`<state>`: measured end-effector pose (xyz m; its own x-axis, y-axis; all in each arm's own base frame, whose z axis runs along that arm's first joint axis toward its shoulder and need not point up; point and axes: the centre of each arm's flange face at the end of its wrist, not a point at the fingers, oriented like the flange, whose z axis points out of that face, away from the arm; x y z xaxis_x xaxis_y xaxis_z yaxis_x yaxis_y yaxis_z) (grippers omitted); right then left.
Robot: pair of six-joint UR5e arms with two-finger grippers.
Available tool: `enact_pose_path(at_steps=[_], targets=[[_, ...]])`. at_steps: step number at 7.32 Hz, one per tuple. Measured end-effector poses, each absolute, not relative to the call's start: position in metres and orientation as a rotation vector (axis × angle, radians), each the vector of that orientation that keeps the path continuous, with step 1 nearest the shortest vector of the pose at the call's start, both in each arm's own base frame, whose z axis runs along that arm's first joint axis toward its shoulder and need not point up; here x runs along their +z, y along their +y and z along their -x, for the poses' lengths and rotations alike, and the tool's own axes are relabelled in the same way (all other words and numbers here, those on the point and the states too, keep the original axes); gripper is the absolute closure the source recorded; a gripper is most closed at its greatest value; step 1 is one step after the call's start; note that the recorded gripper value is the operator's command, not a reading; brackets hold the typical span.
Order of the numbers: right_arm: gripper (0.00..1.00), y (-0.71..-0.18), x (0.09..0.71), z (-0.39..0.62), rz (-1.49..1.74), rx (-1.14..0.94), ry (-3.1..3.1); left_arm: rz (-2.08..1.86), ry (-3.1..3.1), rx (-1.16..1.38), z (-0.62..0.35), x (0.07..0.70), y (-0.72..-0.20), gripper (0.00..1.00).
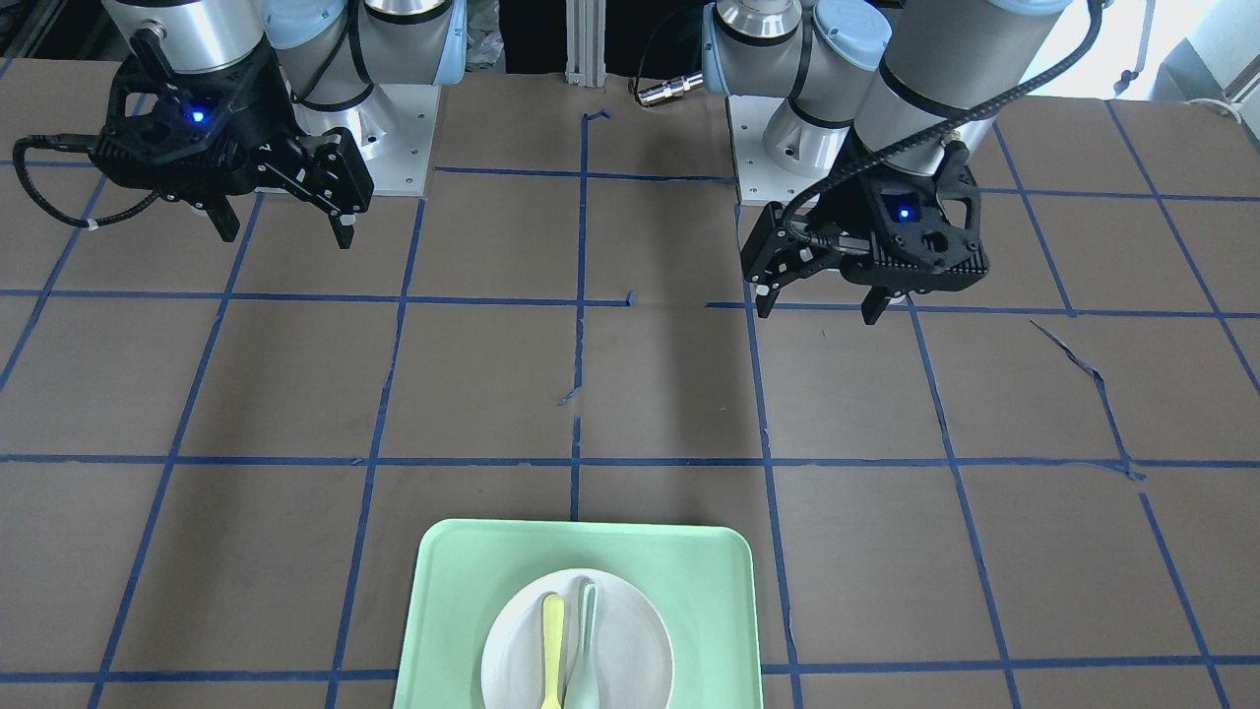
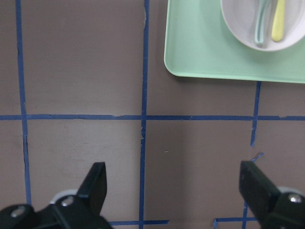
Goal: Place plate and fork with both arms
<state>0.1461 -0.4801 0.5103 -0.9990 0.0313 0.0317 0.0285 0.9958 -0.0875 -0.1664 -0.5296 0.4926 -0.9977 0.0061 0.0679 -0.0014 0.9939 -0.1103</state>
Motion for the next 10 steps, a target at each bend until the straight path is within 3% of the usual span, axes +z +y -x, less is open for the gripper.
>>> enact_pose_path(at_steps=[5,7,10], targets=[[0.00,-0.490,0.496,-0.150,0.040,0.129,-3.118,0.022,-3.132,0.152,0.168,0.485,-0.515,0.00],[0.00,-0.532,0.462,-0.177,-0.034,0.179,-3.123,0.024,-3.135,0.149,0.167,0.485,-0.514,0.00],[0.00,-0.646,0.404,-0.225,-0.108,0.182,-3.127,0.024,-3.138,0.144,0.167,0.483,-0.513,0.00]])
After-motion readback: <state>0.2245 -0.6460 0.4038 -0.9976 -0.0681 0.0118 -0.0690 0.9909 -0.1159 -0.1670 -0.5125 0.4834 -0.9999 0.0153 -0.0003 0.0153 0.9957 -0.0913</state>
